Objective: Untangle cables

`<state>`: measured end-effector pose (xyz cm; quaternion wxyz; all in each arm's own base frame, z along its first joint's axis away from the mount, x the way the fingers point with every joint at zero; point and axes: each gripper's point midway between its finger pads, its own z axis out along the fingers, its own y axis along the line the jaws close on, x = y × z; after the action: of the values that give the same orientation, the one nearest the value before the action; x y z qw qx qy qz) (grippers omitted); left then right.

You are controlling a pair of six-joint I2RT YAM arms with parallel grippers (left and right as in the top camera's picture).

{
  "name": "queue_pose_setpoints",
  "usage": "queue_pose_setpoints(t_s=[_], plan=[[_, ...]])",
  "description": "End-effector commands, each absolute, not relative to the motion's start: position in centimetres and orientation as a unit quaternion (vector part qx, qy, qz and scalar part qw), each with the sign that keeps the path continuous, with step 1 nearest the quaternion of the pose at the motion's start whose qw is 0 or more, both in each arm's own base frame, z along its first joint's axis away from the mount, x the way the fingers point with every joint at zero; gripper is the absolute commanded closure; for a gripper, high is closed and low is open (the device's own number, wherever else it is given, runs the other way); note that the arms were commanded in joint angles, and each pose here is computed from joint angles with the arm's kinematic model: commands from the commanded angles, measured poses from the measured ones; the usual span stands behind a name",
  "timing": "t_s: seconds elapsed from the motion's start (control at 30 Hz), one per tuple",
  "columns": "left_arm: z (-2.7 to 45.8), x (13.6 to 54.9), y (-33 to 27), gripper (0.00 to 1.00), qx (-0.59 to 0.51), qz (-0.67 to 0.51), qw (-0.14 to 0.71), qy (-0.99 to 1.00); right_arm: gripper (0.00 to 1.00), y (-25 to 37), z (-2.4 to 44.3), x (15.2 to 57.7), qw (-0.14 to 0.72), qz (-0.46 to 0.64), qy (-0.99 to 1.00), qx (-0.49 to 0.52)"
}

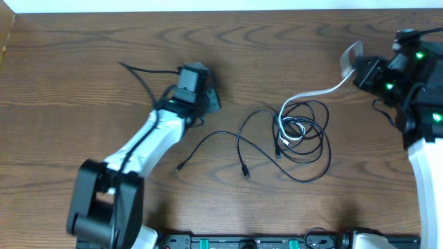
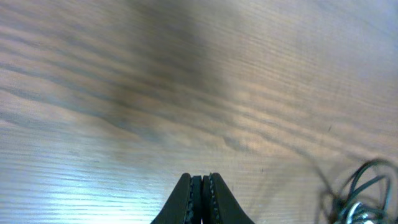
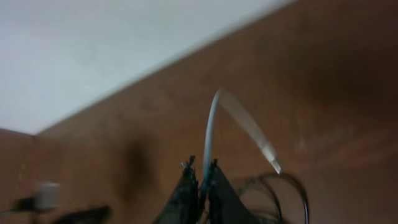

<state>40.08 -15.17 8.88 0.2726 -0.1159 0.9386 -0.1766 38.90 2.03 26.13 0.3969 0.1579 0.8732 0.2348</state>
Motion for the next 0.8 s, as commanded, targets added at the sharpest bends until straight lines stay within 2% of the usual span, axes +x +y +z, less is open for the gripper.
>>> queue_pose_setpoints(t_s=[0.0, 0.1, 0.17, 0.23, 0.37, 0.5, 0.63, 0.77], plan=[[10.5, 40.5, -13.5, 0.92, -0.137, -0.175, 0.29, 0.931, 0.88, 4.6, 24.1, 38.5, 0.343, 0.271, 0.89, 0.129], [10.6, 40.4, -13.0, 0.92, -0.143, -0.172, 0.289, 0.931, 0.77, 7.4, 21.2, 37.1, 0.272, 0.291, 0.912, 0.097], [10.5, 40.2, -12.9, 0.92, -0.143, -0.17, 0.285, 0.932, 0.63, 9.1, 19.3, 36.0, 0.229, 0.288, 0.927, 0.071], [10.3, 40.0, -12.9, 0.92, -0.143, -0.168, 0.279, 0.934, 0.52, 10.2, 17.3, 34.7, 0.187, 0.268, 0.943, 0.052], [10.0, 39.6, -12.8, 0.92, -0.144, -0.164, 0.27, 0.938, 0.48, 10.6, 13.5, 32.3, 0.111, 0.202, 0.972, 0.05], [9.7, 39.2, -12.7, 0.91, -0.145, -0.159, 0.261, 0.941, 0.47, 8.7, 10.6, 31.0, 0.063, 0.111, 0.988, 0.093], [9.5, 39.0, -12.6, 0.87, -0.145, -0.157, 0.256, 0.943, 0.56, 6.5, 8.7, 31.4, 0.058, 0.042, 0.983, 0.167], [9.5, 39.0, -12.6, 0.83, -0.145, -0.157, 0.255, 0.943, 0.7, 6.6, 6.8, 32.5, 0.054, 0.04, 0.981, 0.179]])
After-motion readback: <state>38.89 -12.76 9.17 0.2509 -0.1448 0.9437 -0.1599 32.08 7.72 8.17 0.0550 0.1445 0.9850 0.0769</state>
